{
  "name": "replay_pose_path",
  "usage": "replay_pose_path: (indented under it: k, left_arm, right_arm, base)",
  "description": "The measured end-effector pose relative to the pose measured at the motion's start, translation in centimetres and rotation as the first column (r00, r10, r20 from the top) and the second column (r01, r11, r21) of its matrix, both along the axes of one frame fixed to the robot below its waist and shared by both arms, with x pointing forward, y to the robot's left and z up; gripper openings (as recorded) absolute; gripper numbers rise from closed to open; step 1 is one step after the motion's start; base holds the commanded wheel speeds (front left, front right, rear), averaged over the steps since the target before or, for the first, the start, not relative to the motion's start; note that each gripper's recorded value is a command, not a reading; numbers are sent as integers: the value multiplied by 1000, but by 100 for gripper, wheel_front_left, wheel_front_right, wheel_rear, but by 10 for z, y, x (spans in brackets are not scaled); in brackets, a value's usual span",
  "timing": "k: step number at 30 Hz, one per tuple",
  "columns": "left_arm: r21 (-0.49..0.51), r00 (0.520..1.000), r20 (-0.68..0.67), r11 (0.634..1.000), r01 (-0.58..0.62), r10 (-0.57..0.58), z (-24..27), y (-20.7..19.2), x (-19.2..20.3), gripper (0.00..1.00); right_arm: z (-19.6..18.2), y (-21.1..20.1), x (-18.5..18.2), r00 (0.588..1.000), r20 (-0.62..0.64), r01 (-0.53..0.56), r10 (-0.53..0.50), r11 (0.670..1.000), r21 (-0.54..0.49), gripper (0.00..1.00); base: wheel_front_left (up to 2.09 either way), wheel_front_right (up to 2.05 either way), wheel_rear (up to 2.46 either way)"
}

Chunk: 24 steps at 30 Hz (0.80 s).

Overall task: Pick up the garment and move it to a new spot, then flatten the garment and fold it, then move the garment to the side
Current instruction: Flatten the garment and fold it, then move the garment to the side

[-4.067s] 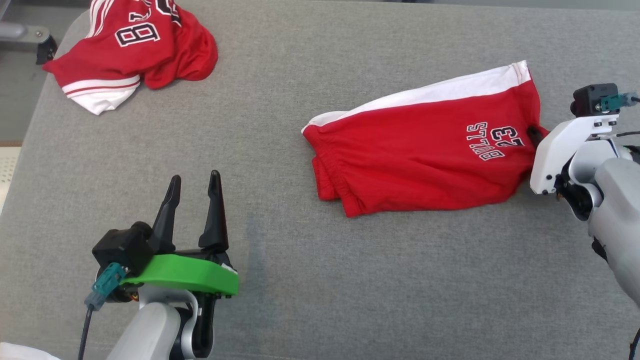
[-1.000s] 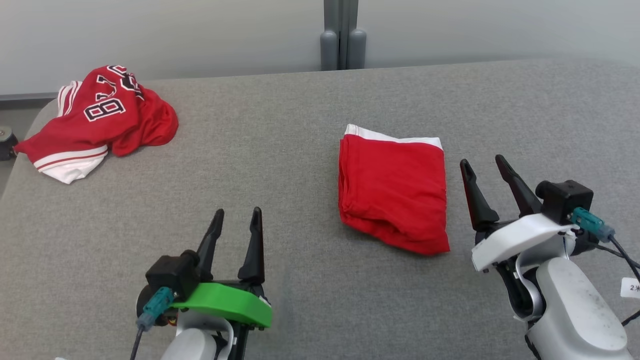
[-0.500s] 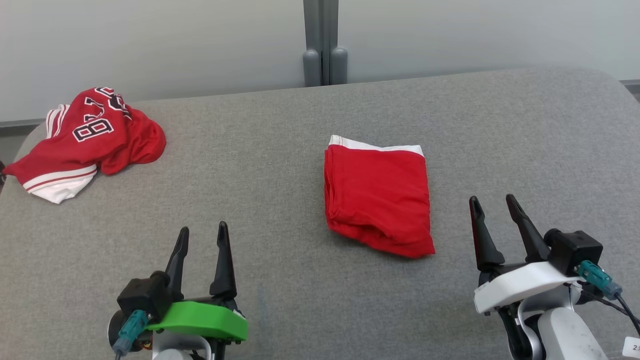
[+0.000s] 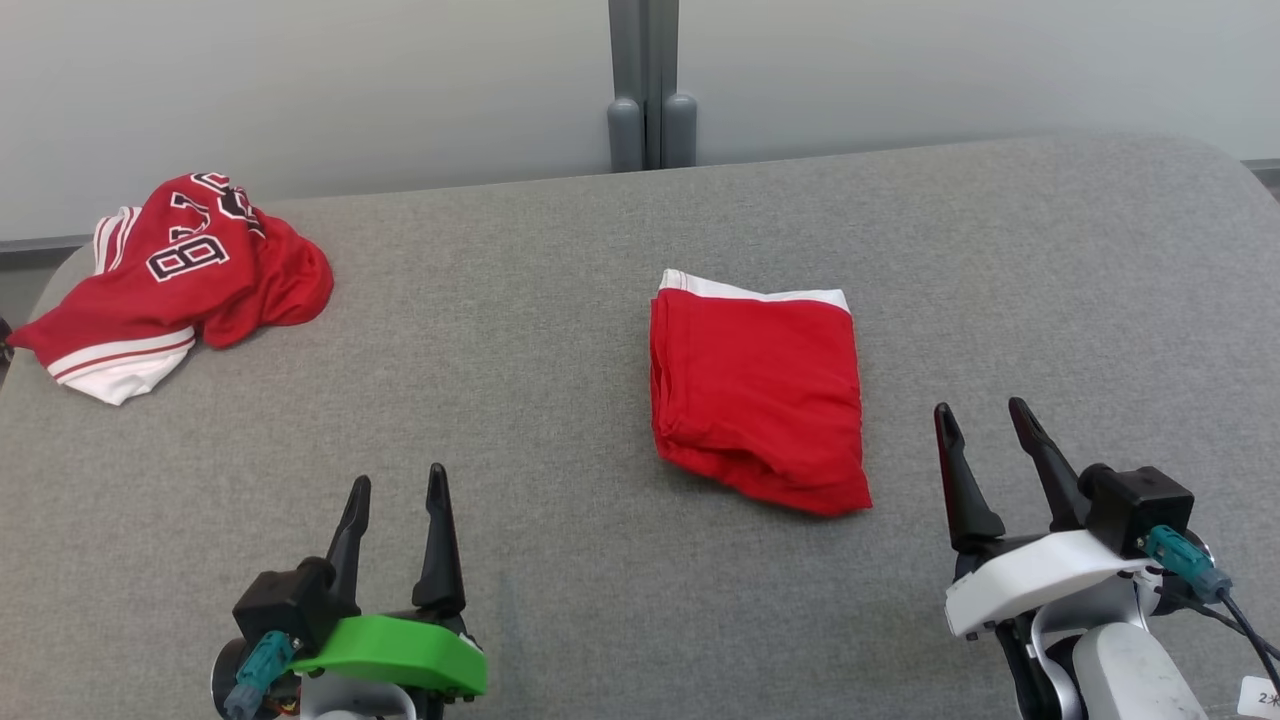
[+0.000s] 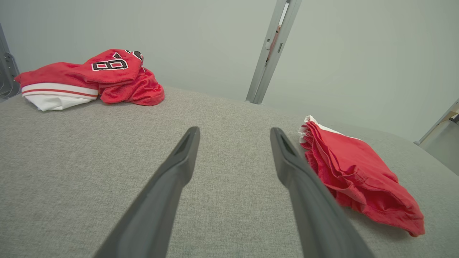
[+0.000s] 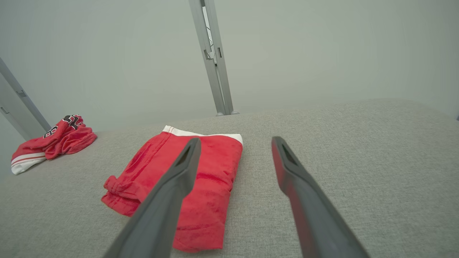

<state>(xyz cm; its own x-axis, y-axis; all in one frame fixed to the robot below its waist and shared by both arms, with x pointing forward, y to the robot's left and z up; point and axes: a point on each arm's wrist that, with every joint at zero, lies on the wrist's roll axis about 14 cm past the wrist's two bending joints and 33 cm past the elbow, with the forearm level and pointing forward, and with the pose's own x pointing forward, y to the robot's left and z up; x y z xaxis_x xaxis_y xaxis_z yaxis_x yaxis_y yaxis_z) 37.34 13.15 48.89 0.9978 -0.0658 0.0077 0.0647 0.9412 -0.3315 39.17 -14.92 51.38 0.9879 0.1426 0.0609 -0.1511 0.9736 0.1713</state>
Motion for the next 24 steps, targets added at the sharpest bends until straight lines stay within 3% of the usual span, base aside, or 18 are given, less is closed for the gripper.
replay_pose_path:
  k: [10, 20, 24]
  left_arm:
    - [-1, 1000, -12, 1000, -8, 8, -5, 3, 2, 100]
    - [0, 999, -28, 1000, -17, 17, -11, 7, 10, 100]
    - [4, 999, -34, 999, -35, 35, -13, 13, 13, 100]
  right_arm:
    - [-12, -1, 6, 998, -63, -3, 2, 1000, -17, 100]
    - [4, -9, 59, 993, -117, -42, 32, 995, -89, 100]
    - [-14, -11, 77, 973, -226, -65, 43, 994, -89, 100]
  base:
    - [0, 0, 0]
    - [0, 0, 0]
    - [0, 0, 0]
